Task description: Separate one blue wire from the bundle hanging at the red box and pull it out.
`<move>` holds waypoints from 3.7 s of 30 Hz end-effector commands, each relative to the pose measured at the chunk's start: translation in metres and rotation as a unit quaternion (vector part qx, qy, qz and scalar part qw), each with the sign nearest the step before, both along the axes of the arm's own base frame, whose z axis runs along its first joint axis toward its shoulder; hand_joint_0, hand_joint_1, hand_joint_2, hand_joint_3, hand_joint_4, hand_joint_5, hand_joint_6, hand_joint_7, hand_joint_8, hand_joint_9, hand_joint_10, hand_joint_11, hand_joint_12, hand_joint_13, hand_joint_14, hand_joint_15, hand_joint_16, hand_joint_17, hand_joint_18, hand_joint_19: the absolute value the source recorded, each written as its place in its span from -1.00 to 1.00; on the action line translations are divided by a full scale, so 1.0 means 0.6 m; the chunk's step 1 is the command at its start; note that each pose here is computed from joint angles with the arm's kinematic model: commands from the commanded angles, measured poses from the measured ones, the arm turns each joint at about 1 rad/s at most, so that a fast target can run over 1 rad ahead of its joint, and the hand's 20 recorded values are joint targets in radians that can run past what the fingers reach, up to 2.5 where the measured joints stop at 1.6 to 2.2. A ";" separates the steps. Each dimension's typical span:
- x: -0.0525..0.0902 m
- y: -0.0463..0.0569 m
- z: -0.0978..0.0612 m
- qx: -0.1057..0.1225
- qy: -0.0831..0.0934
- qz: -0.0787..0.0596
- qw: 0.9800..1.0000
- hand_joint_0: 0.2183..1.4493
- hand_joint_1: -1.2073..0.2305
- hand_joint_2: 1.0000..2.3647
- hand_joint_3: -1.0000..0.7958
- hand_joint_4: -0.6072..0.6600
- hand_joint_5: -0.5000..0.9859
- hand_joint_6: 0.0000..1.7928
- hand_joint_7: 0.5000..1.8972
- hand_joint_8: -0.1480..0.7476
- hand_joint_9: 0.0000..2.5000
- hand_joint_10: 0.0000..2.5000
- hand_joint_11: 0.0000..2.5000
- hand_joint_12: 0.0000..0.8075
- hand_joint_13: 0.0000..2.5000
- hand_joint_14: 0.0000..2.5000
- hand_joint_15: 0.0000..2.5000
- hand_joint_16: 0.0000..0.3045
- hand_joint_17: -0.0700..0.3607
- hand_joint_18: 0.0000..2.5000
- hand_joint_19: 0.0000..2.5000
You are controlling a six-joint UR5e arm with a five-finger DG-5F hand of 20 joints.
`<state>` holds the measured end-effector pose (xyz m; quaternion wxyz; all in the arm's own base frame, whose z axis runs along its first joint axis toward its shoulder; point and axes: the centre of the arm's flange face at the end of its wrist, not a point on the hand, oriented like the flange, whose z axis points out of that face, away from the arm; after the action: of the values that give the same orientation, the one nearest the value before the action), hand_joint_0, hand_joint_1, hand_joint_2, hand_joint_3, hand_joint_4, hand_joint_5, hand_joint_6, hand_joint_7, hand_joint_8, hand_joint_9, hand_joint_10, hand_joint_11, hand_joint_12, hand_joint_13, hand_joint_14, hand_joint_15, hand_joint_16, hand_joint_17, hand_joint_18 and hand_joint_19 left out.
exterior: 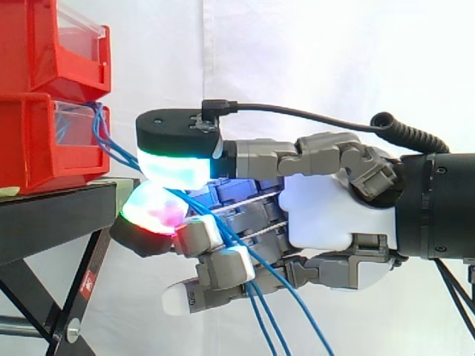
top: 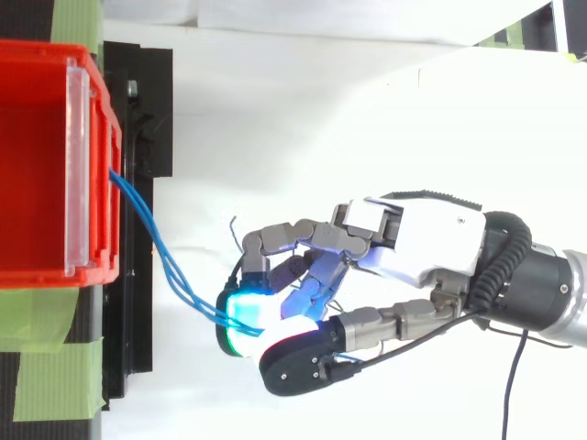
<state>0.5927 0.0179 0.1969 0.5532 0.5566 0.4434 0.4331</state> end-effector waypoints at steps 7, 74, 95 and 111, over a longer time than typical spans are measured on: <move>0.000 -0.002 0.000 0.000 0.000 -0.001 1.000 -0.27 -0.30 -0.96 -0.05 0.35 -0.48 -0.38 0.17 -0.02 0.00 -0.99 0.15 -0.29 0.07 -0.98 0.03 -0.76 -0.30 -0.53 -0.72; -0.044 -0.057 0.088 -0.048 0.042 -0.049 0.997 -0.36 -0.11 -0.97 -0.22 0.33 -0.52 -0.29 0.00 0.00 -0.04 -0.99 0.14 -0.23 0.04 -0.98 0.01 -0.73 -0.24 -0.51 -0.64; -0.044 -0.059 0.089 -0.045 0.040 -0.050 0.997 -0.26 -0.52 -0.99 -0.39 0.35 -0.56 -0.24 -0.09 -0.01 -0.10 -0.99 0.17 -0.23 0.00 -0.98 0.00 -0.74 -0.26 -0.51 -0.67; -0.044 -0.059 0.089 -0.044 0.039 -0.050 0.997 -0.33 -0.16 -0.98 -0.28 0.34 -0.54 -0.27 -0.06 -0.01 -0.07 -0.99 0.15 -0.23 0.01 -0.98 -0.01 -0.73 -0.25 -0.50 -0.65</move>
<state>0.5664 -0.0173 0.2504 0.5808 0.5696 0.4547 0.3626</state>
